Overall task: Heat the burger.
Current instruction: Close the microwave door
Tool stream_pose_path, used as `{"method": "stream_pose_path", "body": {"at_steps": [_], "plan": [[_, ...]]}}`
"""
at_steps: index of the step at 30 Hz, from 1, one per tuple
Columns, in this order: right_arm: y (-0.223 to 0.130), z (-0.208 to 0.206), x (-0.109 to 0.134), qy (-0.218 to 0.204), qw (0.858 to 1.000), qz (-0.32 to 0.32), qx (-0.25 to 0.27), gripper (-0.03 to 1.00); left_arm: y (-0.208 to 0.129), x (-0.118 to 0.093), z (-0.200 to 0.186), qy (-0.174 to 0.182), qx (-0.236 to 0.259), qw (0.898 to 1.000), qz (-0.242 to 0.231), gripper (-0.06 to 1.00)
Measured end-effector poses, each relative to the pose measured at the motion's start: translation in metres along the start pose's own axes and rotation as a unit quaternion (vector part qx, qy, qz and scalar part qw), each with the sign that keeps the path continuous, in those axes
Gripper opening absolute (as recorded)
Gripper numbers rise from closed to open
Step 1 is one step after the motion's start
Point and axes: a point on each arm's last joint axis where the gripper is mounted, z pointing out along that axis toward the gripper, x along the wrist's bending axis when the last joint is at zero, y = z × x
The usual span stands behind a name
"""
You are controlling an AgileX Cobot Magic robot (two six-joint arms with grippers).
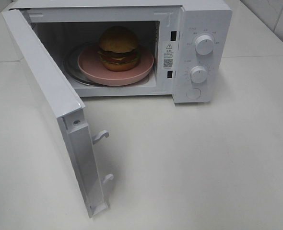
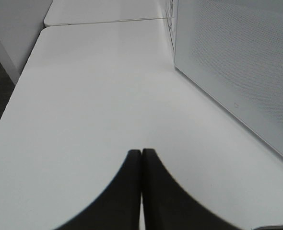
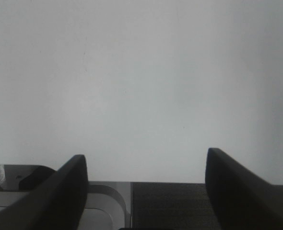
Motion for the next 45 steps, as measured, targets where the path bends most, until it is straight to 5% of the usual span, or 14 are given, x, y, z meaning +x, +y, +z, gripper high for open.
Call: {"method": "stream_pose_path", "body": {"at_steps": [10, 22, 27, 33, 45], "plan": [[-0.099, 0.008, 0.006, -0.002, 1.000, 0.001, -0.028, 0.63, 0.000, 0.000, 0.000, 0.000, 0.000, 1.000, 0.000, 0.00], [-0.164, 0.016, 0.010, -0.005, 0.993, 0.013, -0.120, 0.63, 0.000, 0.000, 0.000, 0.000, 0.000, 1.000, 0.000, 0.00], [-0.191, 0.005, 0.011, -0.009, 0.971, 0.018, -0.237, 0.63, 0.000, 0.000, 0.000, 0.000, 0.000, 1.000, 0.000, 0.00], [-0.215, -0.001, 0.013, -0.012, 0.948, 0.019, -0.317, 0.62, 0.000, 0.000, 0.000, 0.000, 0.000, 1.000, 0.000, 0.00], [-0.236, -0.004, 0.012, 0.008, 0.920, -0.017, -0.391, 0.59, 0.000, 0.000, 0.000, 0.000, 0.000, 1.000, 0.000, 0.00]]}}
